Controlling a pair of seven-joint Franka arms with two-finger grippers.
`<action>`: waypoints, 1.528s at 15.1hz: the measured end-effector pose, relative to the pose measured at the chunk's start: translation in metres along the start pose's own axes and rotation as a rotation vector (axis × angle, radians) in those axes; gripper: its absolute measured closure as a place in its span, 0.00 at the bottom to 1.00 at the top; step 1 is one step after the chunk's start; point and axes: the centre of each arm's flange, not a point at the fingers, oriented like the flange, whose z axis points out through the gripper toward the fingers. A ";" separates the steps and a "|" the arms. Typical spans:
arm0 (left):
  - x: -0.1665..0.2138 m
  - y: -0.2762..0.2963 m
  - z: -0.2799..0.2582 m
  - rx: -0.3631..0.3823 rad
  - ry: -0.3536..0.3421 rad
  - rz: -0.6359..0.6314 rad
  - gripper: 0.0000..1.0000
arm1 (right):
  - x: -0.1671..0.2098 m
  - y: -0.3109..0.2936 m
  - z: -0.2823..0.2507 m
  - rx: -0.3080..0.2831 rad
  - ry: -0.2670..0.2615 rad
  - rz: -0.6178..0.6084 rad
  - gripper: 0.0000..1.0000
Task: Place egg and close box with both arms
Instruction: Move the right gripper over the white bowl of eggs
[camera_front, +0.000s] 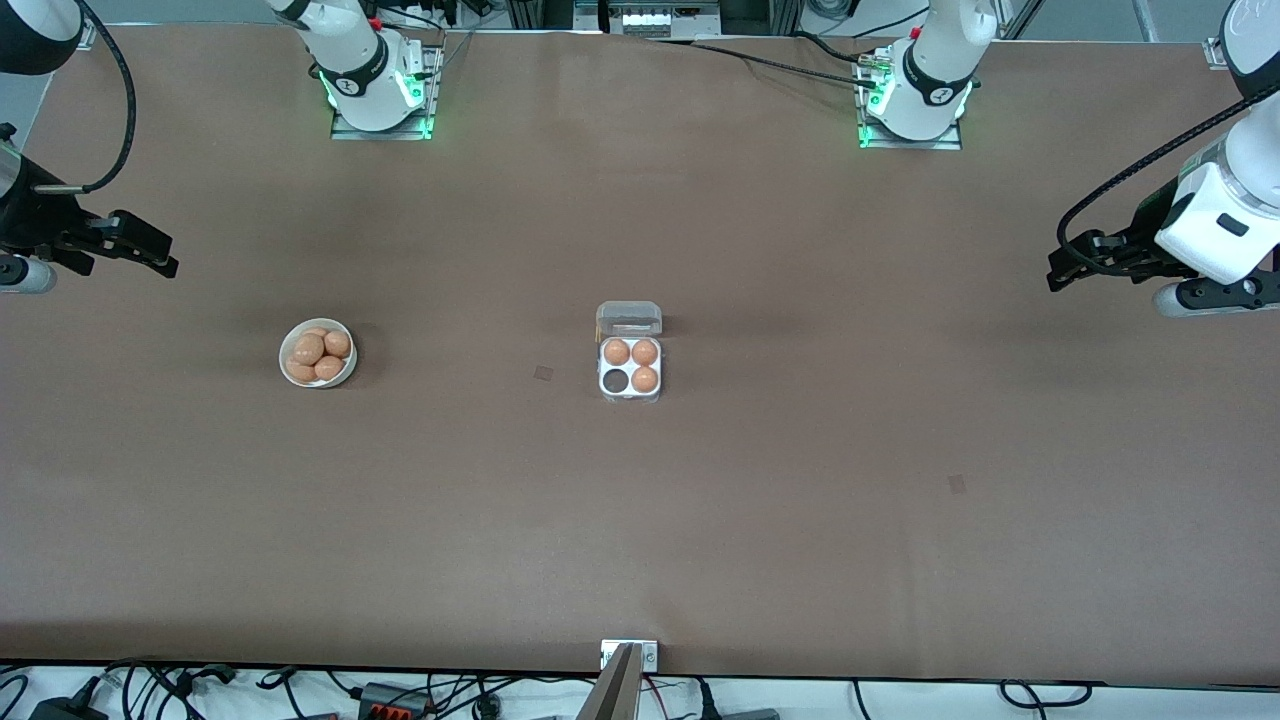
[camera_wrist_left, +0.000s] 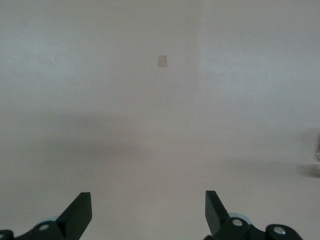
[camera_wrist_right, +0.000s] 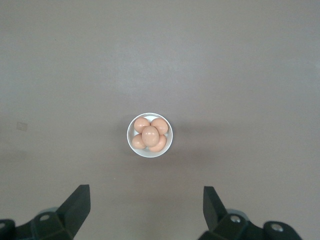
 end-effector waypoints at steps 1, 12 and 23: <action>0.000 0.000 0.001 0.000 -0.001 0.001 0.00 | 0.000 0.000 0.000 0.000 0.000 0.000 0.00; 0.002 -0.011 0.002 -0.001 0.002 -0.020 0.00 | 0.016 -0.002 0.037 0.001 -0.047 -0.003 0.00; 0.002 -0.011 0.002 -0.001 0.004 -0.020 0.00 | 0.046 -0.002 0.252 0.007 -0.378 -0.006 0.00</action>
